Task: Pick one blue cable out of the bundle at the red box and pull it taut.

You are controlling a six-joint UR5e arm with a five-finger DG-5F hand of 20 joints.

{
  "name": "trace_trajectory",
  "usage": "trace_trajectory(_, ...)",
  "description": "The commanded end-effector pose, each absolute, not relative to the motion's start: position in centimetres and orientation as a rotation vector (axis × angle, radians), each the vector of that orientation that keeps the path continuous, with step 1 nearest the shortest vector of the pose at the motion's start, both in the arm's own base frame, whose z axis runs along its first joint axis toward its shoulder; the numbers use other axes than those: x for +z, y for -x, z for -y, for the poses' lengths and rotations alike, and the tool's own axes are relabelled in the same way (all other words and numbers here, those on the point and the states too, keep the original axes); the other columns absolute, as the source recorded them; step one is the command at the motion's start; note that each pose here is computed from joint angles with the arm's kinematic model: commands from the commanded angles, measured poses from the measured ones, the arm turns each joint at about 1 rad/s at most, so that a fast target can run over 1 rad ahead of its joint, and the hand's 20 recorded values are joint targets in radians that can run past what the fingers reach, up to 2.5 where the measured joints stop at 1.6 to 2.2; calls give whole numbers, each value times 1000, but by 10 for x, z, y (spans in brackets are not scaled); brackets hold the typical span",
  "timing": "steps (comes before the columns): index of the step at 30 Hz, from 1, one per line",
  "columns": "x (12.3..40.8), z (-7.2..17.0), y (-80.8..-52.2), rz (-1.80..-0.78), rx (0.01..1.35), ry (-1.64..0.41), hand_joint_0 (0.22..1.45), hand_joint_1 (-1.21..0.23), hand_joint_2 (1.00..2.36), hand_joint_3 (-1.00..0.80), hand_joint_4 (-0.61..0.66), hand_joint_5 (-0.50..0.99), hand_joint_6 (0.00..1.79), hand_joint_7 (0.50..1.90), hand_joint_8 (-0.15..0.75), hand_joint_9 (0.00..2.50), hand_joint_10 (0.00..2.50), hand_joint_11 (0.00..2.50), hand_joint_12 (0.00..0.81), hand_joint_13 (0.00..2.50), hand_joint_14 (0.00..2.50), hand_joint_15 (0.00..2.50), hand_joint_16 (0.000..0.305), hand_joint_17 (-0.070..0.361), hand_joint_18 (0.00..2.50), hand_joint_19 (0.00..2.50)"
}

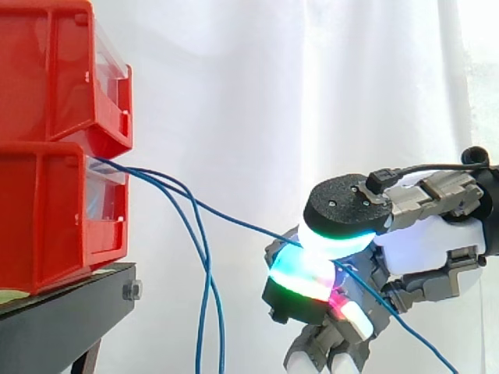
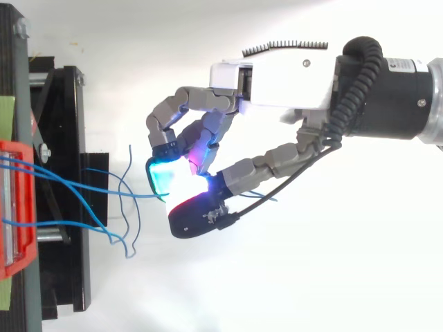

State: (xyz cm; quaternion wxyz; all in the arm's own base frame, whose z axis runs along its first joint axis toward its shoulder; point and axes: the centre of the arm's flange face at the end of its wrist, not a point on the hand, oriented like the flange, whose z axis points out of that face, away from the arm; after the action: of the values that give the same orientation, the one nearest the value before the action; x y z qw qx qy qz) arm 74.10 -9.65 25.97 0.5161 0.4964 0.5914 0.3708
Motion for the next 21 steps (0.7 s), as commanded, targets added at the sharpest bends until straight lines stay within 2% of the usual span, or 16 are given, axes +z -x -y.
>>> trace_trajectory(1,259,97,-741,-1419,890,-1193,510,-823,1394,-58,56,-67,868,1319,413,1004,13,635,453,662,9,300,70,157,718,360)
trace_trajectory(21,260,95,-743,-1412,893,-1181,517,-829,1373,-56,68,-67,868,1322,417,1016,12,636,451,673,10,303,69,156,721,360)
